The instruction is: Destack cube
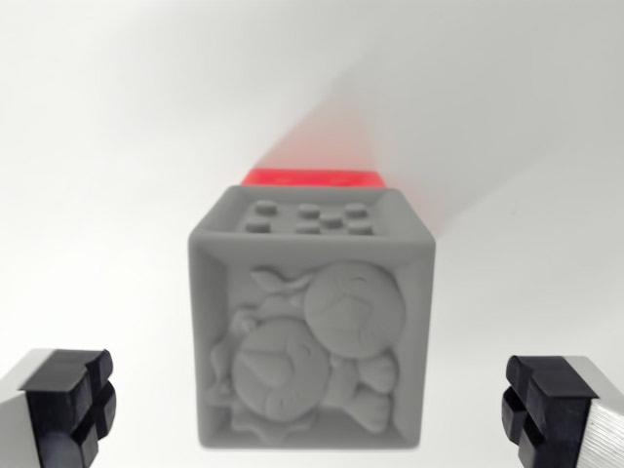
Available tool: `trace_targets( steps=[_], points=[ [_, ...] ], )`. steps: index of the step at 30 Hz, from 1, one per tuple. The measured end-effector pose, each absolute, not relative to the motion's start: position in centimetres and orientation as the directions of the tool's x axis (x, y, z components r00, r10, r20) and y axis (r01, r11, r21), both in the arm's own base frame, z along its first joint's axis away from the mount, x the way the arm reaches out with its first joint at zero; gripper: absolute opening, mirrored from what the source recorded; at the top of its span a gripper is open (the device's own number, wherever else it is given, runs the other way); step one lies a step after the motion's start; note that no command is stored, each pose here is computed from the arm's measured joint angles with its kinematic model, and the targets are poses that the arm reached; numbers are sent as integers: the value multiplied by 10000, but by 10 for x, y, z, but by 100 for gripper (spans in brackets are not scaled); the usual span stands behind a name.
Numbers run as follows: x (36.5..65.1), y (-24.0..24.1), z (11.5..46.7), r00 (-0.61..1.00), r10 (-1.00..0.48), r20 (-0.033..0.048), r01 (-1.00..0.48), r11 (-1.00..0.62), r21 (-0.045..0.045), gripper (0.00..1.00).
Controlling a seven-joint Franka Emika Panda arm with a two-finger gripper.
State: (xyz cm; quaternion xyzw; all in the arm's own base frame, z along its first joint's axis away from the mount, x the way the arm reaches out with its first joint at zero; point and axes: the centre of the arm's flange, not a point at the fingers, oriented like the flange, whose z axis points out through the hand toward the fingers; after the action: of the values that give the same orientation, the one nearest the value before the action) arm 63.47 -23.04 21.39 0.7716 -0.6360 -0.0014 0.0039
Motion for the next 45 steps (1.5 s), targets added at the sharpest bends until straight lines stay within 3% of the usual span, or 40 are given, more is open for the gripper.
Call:
trace_targets(
  steps=[21, 22, 45],
  points=[
    [634, -230, 169, 1911, -9816, 23, -9815, -1911, 85, 100],
    [634, -230, 169, 1912, -9816, 23, -9815, -1911, 84, 0],
    [634, -230, 169, 1914, -9815, 25, -9815, -1913, 76, 0]
  ],
)
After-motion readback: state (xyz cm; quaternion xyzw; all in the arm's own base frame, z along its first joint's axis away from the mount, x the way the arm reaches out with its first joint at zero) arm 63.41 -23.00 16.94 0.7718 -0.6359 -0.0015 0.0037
